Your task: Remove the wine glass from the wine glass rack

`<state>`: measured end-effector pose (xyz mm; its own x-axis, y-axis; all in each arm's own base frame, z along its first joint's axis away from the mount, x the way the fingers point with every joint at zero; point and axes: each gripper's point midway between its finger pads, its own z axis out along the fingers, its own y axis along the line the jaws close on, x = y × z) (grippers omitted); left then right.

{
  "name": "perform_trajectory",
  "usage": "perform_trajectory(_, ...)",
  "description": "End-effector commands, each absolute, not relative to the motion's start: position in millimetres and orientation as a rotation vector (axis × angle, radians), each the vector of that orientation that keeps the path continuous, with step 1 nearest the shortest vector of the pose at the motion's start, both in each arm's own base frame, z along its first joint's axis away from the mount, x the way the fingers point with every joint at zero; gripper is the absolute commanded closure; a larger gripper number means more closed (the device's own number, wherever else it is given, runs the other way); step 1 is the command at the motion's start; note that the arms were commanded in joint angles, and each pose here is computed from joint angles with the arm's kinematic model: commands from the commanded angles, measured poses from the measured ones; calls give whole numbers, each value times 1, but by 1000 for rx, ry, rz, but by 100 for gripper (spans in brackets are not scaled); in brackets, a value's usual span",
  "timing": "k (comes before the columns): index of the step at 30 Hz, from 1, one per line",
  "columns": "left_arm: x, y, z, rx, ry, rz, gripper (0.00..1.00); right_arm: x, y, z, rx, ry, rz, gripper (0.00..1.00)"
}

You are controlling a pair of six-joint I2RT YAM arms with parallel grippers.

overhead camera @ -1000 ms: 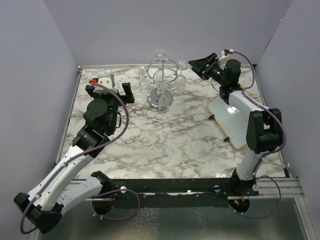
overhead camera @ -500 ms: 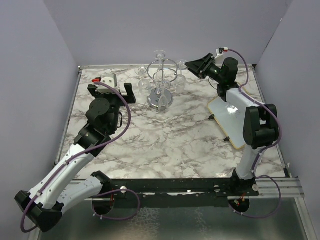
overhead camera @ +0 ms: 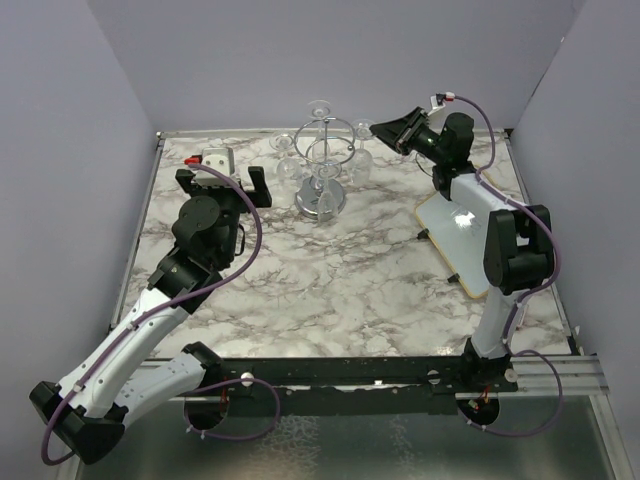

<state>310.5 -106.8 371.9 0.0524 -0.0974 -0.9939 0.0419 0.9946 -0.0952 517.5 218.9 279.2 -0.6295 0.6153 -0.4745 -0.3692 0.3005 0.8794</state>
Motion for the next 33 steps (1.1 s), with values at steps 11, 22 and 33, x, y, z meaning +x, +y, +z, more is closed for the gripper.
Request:
perform_trajectory(11,309,-111,384,-40,1499,-135,1,523,210,293,267,1714,1407,87)
perform_trajectory(22,310,-112,384,-42,1501,-144,1,523,203,306,294,1765,1315,91)
perform_trajectory(33,309,-113,384,-42,1500,-153,1,530,193,312,296,1830,1182,94)
